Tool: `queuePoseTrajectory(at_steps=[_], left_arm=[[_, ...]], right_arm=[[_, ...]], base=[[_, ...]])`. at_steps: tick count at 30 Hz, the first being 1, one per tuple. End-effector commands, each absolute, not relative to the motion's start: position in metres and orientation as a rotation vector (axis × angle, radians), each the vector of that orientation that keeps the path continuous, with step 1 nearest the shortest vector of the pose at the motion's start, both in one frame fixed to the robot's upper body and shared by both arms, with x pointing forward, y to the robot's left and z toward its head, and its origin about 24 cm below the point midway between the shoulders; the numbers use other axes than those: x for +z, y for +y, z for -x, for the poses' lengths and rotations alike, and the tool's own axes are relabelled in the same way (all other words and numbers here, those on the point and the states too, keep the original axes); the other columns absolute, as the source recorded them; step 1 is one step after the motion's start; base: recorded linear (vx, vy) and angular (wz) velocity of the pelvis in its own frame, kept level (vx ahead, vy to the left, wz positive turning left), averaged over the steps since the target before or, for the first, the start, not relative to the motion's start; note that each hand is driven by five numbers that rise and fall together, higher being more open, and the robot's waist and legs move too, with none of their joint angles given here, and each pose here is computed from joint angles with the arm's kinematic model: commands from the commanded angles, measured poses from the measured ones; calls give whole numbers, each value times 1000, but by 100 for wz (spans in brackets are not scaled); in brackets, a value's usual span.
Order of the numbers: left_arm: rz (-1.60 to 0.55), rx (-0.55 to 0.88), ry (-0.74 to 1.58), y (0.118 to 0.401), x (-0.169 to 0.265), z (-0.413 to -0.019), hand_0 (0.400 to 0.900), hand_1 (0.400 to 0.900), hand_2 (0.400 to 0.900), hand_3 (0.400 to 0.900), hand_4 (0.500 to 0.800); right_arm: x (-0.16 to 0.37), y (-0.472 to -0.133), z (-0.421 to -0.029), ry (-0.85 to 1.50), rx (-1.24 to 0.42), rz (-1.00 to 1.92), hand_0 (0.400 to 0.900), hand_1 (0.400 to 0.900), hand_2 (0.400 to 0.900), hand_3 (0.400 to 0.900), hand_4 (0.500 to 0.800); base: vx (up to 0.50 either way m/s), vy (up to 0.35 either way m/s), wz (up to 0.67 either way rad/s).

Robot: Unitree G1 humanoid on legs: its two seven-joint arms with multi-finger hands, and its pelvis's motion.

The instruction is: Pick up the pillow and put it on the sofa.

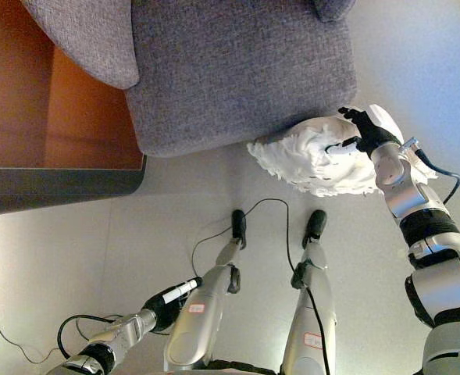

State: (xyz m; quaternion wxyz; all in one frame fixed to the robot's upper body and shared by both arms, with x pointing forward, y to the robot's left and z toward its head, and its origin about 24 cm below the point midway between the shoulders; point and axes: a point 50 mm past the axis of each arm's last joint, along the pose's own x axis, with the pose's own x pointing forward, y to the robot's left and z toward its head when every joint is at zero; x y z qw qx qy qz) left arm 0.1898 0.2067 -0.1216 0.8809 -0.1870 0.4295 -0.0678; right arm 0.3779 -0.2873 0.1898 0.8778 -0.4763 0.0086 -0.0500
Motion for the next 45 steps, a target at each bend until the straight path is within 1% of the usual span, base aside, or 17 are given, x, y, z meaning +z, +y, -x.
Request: queuePoseTrajectory(at_steps=[1, 3, 8, 10, 11, 12, 18, 30, 38, 45], left_arm=[[320, -83, 1132, 220, -148, -126, 900, 900, 900, 900, 800], [319, -79, 1127, 220, -149, -126, 900, 900, 900, 900, 800], [314, -77, 1112, 220, -148, -126, 900, 900, 900, 900, 800], [312, -80, 1108, 220, -149, -125, 900, 900, 900, 900, 800], [313, -81, 1107, 220, -149, -125, 900, 900, 900, 900, 800], [313, -80, 1107, 220, -149, -125, 900, 900, 900, 900, 800], [319, -63, 1097, 219, -150, -122, 900, 900, 900, 900, 800], [325, -63, 1096, 218, -150, -123, 900, 900, 900, 900, 800], [321, -50, 1095, 223, -149, -123, 900, 900, 900, 900, 800], [303, -13, 1137, 236, -149, -117, 900, 900, 900, 900, 800]], right_arm=[[260, -261, -383, -230, -77, 948, 900, 900, 900, 900, 800], [262, -258, -384, -230, -59, 949, 900, 900, 900, 900, 800], [275, -255, -387, -247, -84, 965, 900, 900, 900, 900, 800], [280, -256, -387, -243, -92, 966, 796, 796, 796, 796, 738], [282, -256, -387, -246, -94, 966, 441, 441, 441, 441, 525], [286, -256, -387, -248, -104, 981, 400, 400, 400, 400, 500], [294, -262, -385, -285, -160, 953, 400, 400, 400, 400, 500], [295, -264, -384, -279, -145, 950, 400, 400, 400, 400, 500], [282, -254, -385, -263, -34, 972, 400, 400, 400, 400, 500], [259, -249, -380, -213, 118, 986, 400, 400, 400, 400, 500]], base=[[-22, -3, 4], [-11, -2, 2], [-22, 0, 3], [0, 0, 0], [0, 0, 0], [0, 0, 0], [0, 0, 0], [-3, 4, -1], [0, 0, 0], [34, -41, 1]])
